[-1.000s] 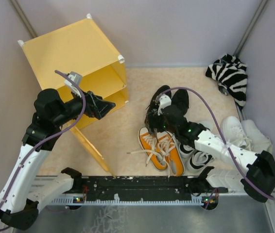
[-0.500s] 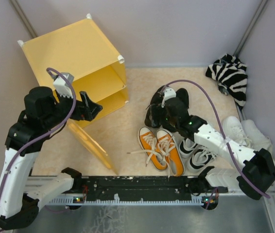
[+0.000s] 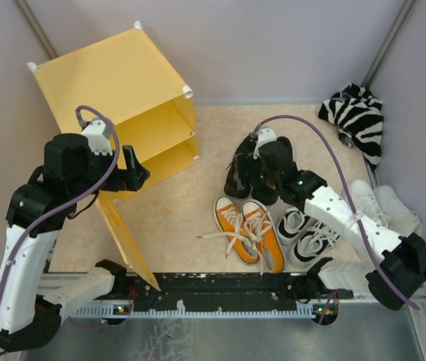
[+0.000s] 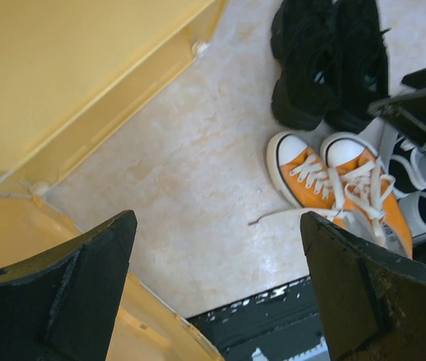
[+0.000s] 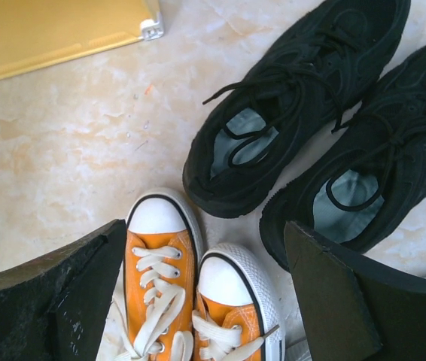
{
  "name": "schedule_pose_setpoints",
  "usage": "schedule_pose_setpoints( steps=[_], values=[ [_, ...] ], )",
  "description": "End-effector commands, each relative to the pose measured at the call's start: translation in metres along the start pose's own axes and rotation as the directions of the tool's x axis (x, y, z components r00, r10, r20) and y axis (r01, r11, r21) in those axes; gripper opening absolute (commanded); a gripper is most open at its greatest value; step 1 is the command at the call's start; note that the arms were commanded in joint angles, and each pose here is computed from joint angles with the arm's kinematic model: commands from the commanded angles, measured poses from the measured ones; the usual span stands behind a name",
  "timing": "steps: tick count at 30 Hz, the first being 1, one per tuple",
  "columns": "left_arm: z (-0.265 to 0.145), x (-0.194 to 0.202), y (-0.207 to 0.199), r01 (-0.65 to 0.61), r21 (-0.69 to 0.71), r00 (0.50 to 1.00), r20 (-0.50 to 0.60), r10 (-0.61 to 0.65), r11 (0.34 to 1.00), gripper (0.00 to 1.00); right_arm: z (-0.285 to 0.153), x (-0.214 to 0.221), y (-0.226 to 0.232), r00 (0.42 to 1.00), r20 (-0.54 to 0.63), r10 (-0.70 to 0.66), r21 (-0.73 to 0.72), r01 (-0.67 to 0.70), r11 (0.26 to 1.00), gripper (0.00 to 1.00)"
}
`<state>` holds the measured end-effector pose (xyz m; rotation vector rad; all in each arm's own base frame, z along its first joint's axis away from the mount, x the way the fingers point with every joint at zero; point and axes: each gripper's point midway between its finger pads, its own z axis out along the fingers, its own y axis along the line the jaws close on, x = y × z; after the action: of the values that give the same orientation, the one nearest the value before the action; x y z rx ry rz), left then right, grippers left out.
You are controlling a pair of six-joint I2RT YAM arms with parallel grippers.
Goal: Place and organize the shoes in the shoe cabinet
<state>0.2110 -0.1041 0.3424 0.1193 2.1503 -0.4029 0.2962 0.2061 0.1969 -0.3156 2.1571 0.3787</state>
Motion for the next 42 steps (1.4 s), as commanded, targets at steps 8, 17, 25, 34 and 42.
schedule_pose_setpoints(
  steps=[8, 17, 25, 34, 42],
  values=[
    [-0.020, -0.006, 0.007, -0.016, -0.046, 1.000, 0.009, 0.016, 0.999, 0.97, 0.046, -0.005, -0.038, 0.990, -0.018, 0.141, 0.171, -0.136, 0.976, 0.86],
    [-0.027, -0.023, -0.002, -0.040, 0.008, 0.995, 0.090, 0.039, 0.999, 0.97, 0.073, -0.002, -0.057, 0.932, -0.001, 0.363, 0.181, -0.357, 0.916, 0.84],
    [-0.033, -0.019, 0.004, -0.052, -0.015, 0.994, 0.097, 0.053, 0.999, 0.98, 0.102, 0.006, -0.058, 0.913, -0.039, 0.407, 0.214, -0.390, 0.896, 0.84],
    [-0.031, -0.011, 0.005, -0.047, -0.013, 0.995, 0.083, 0.048, 0.999, 0.99, 0.110, 0.042, -0.075, 0.906, -0.066, 0.418, 0.307, -0.380, 0.872, 0.84],
    [-0.035, -0.008, 0.007, -0.032, -0.022, 0.996, 0.080, 0.034, 0.999, 0.99, 0.133, 0.074, -0.090, 0.908, -0.131, 0.397, 0.394, -0.320, 0.862, 0.83]
  ],
)
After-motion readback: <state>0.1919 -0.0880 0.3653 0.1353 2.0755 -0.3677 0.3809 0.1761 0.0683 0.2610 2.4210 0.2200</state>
